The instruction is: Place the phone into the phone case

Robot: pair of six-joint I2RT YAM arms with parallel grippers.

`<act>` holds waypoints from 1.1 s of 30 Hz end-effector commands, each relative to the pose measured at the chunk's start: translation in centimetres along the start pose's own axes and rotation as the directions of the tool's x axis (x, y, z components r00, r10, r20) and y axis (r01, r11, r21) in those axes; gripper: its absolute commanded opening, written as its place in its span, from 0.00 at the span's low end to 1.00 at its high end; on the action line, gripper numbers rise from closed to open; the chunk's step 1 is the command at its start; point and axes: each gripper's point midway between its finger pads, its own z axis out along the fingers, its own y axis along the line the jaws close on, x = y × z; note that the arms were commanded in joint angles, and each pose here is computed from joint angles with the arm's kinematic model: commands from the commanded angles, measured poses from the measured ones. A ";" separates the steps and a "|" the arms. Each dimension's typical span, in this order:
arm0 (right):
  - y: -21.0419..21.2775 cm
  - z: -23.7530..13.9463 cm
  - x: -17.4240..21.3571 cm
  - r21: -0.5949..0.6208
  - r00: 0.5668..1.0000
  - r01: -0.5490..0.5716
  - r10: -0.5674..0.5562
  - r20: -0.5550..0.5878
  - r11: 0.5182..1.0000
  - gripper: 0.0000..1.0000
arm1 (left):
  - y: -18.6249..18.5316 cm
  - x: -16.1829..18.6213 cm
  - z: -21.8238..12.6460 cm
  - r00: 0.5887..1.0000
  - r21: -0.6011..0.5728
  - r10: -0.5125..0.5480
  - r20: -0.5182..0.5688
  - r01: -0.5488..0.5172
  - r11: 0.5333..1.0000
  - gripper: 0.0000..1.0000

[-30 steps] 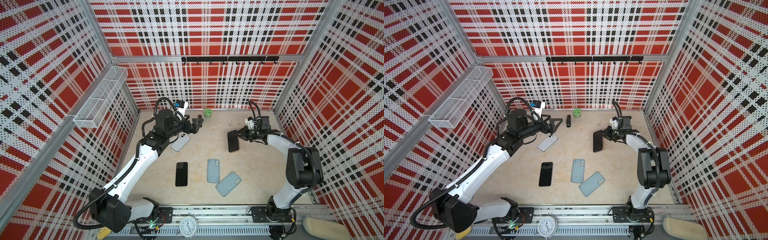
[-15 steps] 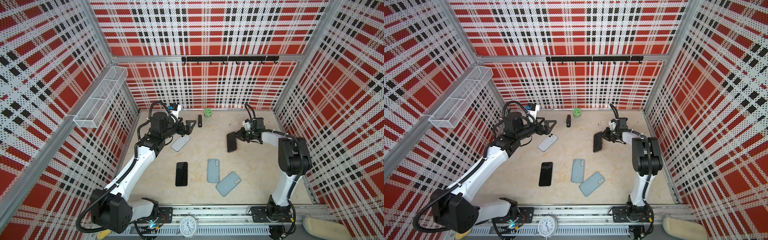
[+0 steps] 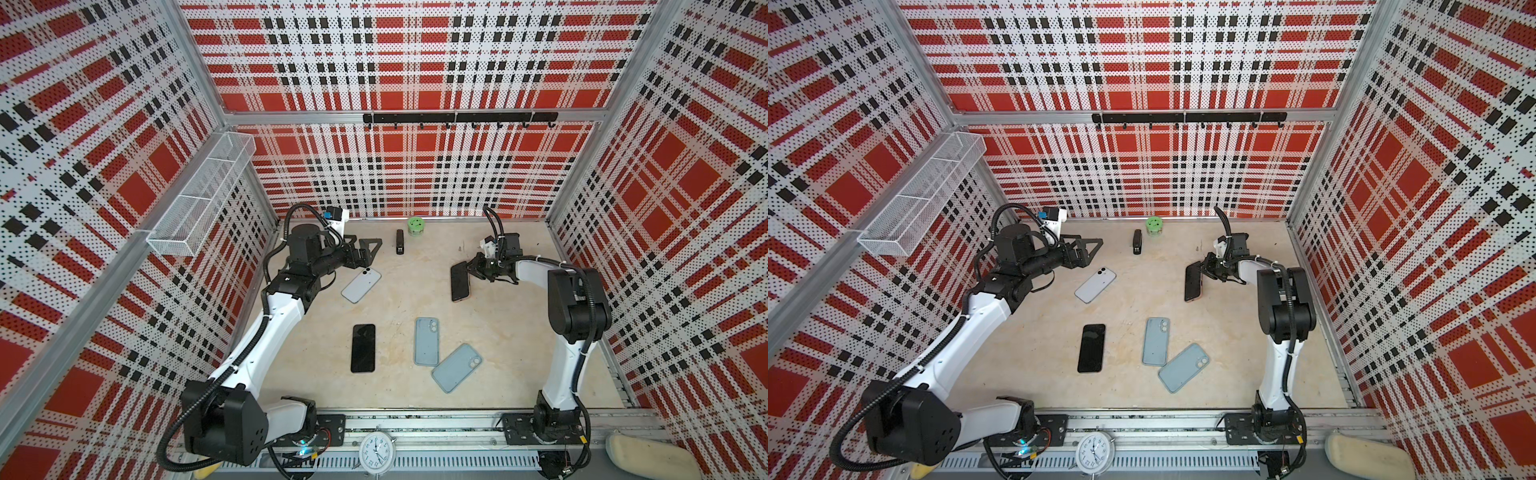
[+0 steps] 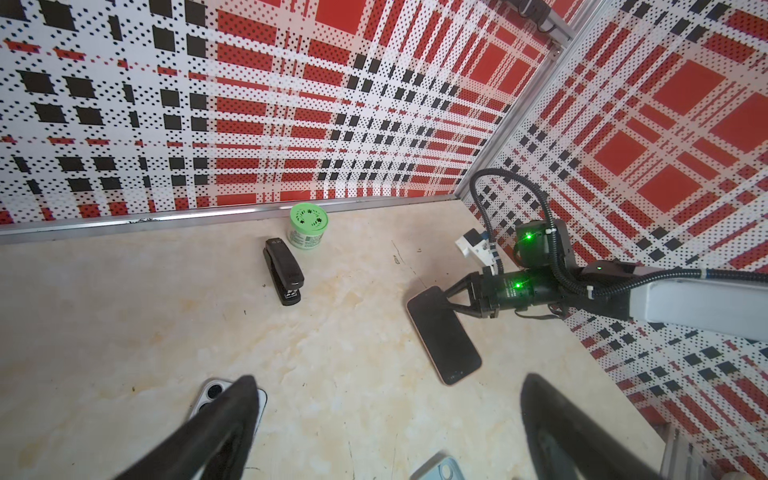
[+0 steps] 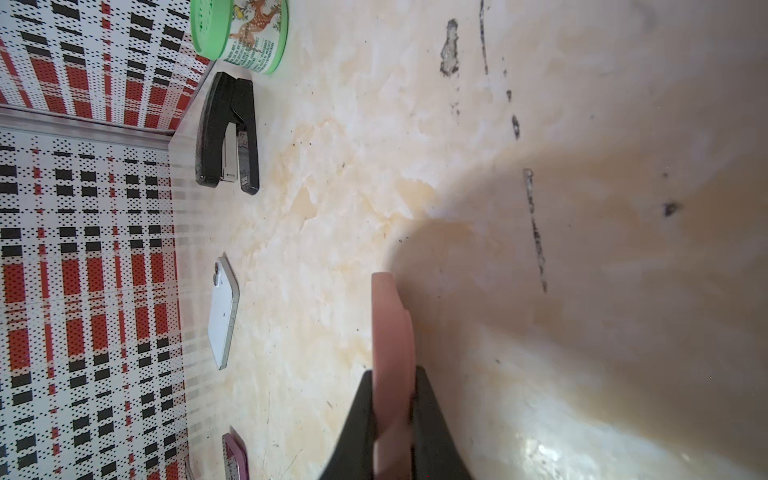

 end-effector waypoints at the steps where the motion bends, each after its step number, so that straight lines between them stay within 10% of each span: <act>1: 0.3 0.5 -0.7 -0.004 0.999 0.039 -0.039 0.014 0.999 0.06 | -0.8 -0.7 -0.7 0.999 0.021 0.032 0.028 -0.032 0.999 1.00; 33: -2.3 -1.4 2.7 0.169 1.000 0.025 -0.024 -0.007 0.985 0.56 | 0.5 1.2 -0.8 0.998 -0.085 -0.055 0.029 0.058 0.995 0.99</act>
